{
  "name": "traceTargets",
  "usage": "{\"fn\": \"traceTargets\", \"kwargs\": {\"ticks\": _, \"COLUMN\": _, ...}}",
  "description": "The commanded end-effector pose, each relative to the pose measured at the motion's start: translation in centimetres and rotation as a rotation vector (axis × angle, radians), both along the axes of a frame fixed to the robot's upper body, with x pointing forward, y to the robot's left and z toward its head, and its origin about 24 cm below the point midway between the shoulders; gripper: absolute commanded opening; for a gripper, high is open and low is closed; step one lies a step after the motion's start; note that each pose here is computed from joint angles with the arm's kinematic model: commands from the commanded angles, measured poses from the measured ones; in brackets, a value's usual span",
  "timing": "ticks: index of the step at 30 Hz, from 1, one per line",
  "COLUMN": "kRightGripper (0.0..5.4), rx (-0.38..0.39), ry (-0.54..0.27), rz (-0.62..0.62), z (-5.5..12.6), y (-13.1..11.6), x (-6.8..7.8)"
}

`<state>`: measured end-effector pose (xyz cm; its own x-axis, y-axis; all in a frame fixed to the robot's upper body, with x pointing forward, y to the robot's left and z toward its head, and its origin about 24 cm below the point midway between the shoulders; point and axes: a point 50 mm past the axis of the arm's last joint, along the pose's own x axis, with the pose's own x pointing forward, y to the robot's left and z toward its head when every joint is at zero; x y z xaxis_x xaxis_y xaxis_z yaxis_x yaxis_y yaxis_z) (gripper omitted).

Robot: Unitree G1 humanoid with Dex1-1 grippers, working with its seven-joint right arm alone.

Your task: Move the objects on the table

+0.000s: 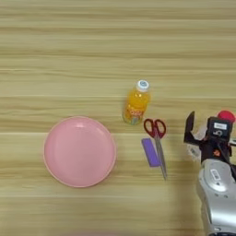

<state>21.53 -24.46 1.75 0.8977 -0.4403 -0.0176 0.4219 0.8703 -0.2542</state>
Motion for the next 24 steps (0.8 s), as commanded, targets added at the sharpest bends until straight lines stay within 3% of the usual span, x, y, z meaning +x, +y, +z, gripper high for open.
{"fn": "traceTargets", "kwargs": {"ticks": 1, "kRightGripper": 5.38, "rx": -0.013, "ry": -0.082, "rz": 0.002, "z": 2.0, "y": -0.4, "x": 1.3}}
{"fn": "traceTargets", "kwargs": {"ticks": 13, "kRightGripper": 5.38, "rx": 0.033, "ry": -0.031, "rz": -0.019, "z": 1.3, "y": -0.8, "x": 1.4}}
{"fn": "traceTargets", "kwargs": {"ticks": 24, "kRightGripper": 5.38, "rx": 0.137, "ry": 0.027, "rz": -0.029, "z": 0.2, "y": -1.0, "x": 1.6}}
